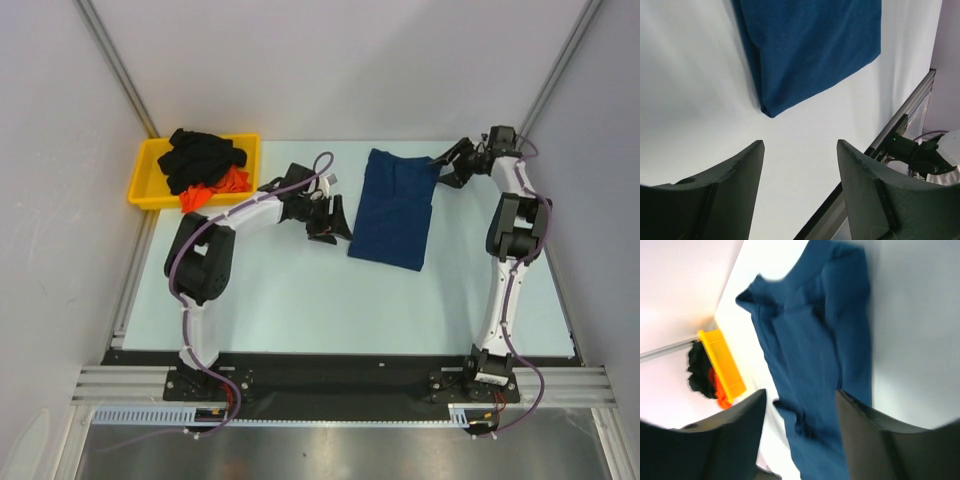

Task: Fold and stack the t-shirts
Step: Fold the tshirt

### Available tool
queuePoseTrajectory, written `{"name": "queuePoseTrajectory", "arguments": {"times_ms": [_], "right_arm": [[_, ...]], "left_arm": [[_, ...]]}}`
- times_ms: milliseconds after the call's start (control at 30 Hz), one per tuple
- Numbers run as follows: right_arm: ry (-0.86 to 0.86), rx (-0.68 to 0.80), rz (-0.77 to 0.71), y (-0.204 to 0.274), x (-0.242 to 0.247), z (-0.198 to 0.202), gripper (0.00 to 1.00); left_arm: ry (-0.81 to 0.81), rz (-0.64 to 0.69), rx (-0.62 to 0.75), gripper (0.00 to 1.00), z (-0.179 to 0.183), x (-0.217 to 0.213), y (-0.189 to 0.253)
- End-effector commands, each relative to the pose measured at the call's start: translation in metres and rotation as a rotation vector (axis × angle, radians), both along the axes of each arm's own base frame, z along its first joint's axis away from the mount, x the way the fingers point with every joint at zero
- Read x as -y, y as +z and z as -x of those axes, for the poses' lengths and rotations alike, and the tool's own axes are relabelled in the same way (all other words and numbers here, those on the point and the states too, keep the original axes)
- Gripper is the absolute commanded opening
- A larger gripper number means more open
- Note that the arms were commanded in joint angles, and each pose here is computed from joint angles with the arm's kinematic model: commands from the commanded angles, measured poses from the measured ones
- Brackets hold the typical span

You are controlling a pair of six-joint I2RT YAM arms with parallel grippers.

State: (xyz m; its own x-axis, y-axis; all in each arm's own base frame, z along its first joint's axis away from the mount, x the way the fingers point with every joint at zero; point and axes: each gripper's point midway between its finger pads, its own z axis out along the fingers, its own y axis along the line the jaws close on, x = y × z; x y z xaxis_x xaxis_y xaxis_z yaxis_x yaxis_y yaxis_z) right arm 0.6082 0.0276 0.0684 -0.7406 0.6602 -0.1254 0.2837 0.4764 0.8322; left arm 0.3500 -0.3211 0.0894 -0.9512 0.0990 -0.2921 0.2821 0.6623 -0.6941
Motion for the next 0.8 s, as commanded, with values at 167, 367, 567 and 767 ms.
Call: {"name": "queuePoseTrajectory", "arguments": {"times_ms": [167, 367, 567, 767], "right_arm": [[-0.050, -0.154, 0.295, 0.083, 0.028, 0.144, 0.76], [-0.038, -0.124, 0.191, 0.077, -0.031, 0.232, 0.81], [-0.214, -0.122, 0.028, 0.058, -0.058, 0.290, 0.73], [-0.347, -0.201, -0.066, 0.027, -0.060, 0.315, 0.59]], "left_arm": [[0.200, 0.072, -0.056, 0.67, 0.008, -0.004, 0.012], [0.432, 0.249, -0.152, 0.67, 0.012, 0.002, 0.023], [0.568, 0.333, -0.177, 0.65, 0.004, 0.013, 0.033], [0.652, 0.326, -0.252, 0.60, 0.007, 0.019, 0.013]]}}
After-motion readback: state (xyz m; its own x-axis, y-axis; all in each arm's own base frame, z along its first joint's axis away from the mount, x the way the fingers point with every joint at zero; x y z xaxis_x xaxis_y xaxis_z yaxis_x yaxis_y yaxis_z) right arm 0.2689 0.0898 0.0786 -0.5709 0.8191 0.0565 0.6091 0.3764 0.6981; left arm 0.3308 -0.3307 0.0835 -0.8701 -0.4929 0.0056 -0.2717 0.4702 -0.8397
